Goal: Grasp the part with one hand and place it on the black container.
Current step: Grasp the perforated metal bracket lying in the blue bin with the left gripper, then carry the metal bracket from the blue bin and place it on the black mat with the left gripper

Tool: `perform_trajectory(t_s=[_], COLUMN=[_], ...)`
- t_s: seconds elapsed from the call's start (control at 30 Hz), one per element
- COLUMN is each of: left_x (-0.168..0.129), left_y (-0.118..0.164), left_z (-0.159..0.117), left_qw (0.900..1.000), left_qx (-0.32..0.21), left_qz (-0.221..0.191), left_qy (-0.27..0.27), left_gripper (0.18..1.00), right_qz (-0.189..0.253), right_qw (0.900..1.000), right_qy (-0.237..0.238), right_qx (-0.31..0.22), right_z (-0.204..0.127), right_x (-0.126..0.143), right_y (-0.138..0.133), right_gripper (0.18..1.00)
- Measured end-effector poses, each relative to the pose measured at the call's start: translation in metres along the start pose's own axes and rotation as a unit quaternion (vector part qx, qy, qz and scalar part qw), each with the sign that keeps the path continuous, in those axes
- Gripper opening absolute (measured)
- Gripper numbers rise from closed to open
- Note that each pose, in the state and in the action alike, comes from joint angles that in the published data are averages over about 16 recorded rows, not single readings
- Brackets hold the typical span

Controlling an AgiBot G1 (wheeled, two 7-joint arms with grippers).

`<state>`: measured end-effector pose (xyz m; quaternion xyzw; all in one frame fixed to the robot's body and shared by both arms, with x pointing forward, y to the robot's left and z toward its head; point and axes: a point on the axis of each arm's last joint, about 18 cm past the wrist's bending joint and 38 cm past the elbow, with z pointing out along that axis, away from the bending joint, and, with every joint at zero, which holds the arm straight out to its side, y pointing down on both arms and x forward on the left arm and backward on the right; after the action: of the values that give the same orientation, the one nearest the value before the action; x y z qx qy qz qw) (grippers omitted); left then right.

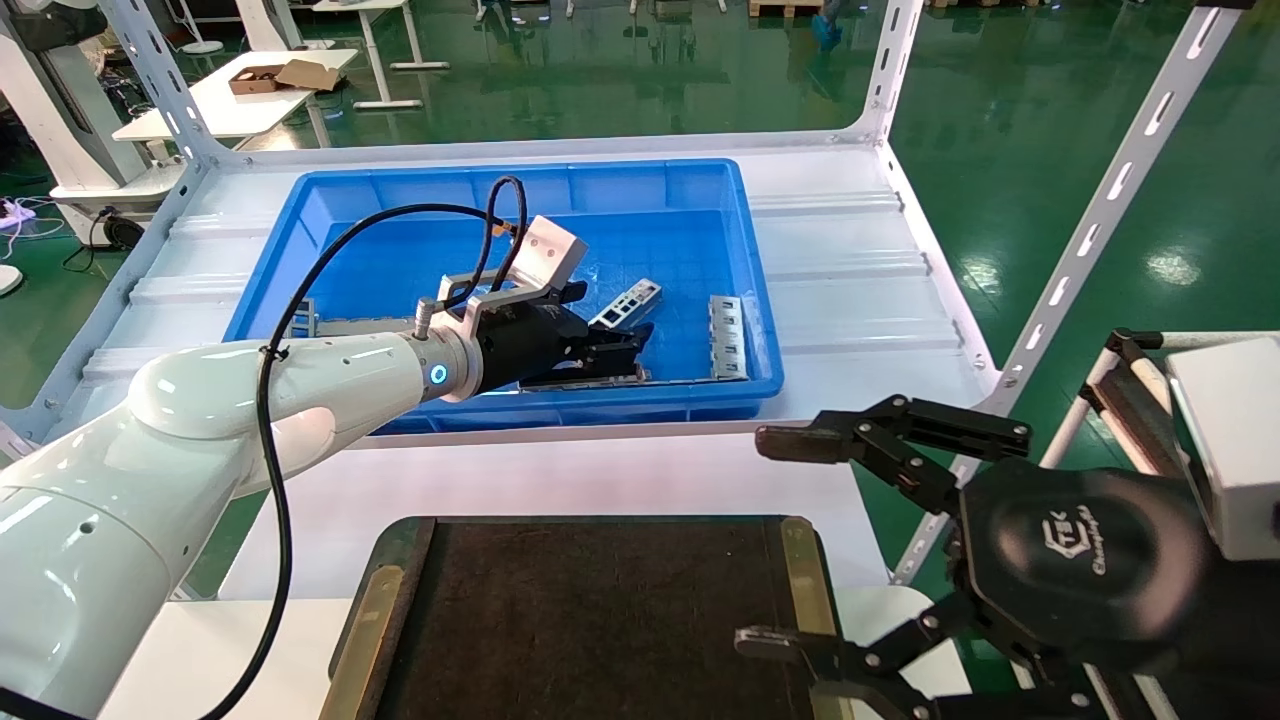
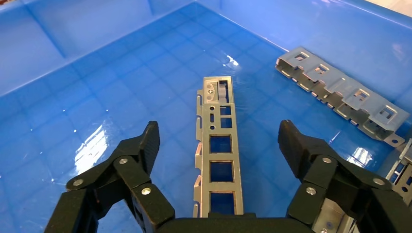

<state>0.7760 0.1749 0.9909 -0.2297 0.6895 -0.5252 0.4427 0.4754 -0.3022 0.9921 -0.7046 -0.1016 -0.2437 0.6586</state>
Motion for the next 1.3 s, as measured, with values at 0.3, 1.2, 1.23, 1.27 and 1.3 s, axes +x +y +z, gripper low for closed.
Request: perform_trajectory(t_s=[0.3, 1.2, 1.23, 1.27, 1.3], left_x=[0.000, -0.004, -0.005, -0.006, -0.007], left_y=[0.005, 0.001, -0.001, -0.002, -0.005], left_z=[0.001, 0.002, 0.002, 0.002, 0.002], left_qw=[0.9999, 0.9986, 0.9984, 0.9982, 0.9980], left_qx=[-0.006, 0.006, 0.008, 0.011, 0.014], left_qz=[-0.011, -0.049, -0.052, -0.054, -0.057], left_qy=[-0.004, -0.020, -0.022, -0.023, -0.024], left_gripper=[0.806, 0.344, 0.341, 0.339, 0.336], right_qz=[0.000, 0.000, 0.000, 0.000, 0.000], right_qw=[1.000, 1.000, 1.000, 1.000, 1.000], right_qy=[0.000, 0.000, 0.000, 0.000, 0.000], right_qx=[0.000, 0.000, 0.000, 0.000, 0.000], right_z=[0.000, 0.000, 0.000, 0.000, 0.000], right_x=[0.000, 0.000, 0.000, 0.000, 0.000], right_y=[0.000, 0.000, 0.000, 0.000, 0.000], right_gripper=[0.769, 0.246, 0.239, 0.231, 0.224])
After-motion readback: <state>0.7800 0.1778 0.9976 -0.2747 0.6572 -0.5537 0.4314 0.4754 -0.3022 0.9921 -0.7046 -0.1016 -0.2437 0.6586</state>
